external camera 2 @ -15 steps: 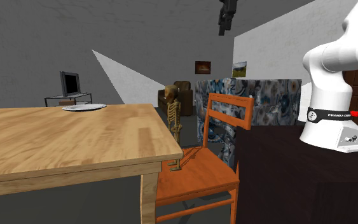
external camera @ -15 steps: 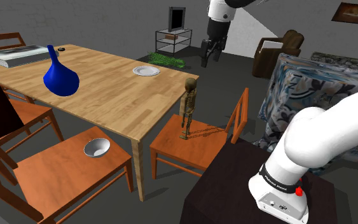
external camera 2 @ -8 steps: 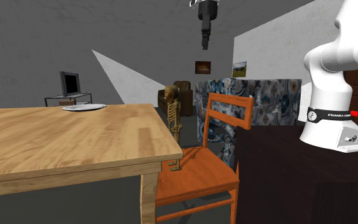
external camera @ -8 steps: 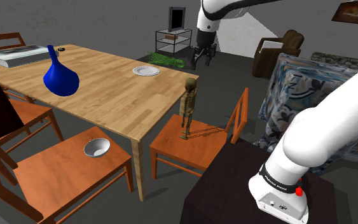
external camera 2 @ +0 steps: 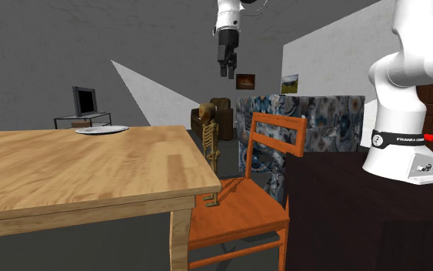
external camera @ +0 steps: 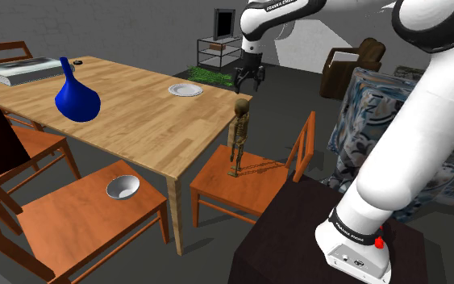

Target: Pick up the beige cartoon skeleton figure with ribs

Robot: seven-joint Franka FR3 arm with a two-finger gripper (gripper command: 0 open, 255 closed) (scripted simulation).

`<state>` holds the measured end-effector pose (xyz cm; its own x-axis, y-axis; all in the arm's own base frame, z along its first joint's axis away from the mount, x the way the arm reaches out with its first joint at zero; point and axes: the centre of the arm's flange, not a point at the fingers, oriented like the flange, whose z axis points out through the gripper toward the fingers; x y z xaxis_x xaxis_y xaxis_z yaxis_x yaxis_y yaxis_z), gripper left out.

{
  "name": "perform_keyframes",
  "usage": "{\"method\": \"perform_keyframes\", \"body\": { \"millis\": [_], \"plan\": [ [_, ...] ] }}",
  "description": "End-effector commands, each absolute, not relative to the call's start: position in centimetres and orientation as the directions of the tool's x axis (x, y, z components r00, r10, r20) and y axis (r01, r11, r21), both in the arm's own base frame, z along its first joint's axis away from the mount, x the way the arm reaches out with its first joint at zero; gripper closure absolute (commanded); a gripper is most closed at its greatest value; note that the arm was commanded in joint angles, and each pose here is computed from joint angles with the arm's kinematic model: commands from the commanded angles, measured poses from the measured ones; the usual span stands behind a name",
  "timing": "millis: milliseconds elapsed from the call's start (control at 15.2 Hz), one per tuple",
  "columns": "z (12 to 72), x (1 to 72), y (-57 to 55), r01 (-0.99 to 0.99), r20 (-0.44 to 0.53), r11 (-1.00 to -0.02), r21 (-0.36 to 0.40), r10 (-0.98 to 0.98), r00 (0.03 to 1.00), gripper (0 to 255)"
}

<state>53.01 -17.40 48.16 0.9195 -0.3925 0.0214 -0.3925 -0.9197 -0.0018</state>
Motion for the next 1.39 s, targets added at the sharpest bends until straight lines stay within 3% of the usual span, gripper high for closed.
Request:
{"method": "perform_keyframes", "body": {
  "millis": [0,1320],
  "plan": [
    [46.8,54.4,-19.5,-0.434,0.012,-0.901,-0.011,-0.435,0.901,0],
    [31.0,62.9,-38.5,-0.764,-0.096,-0.641,-0.074,-0.758,0.646,0]
  ]
}}
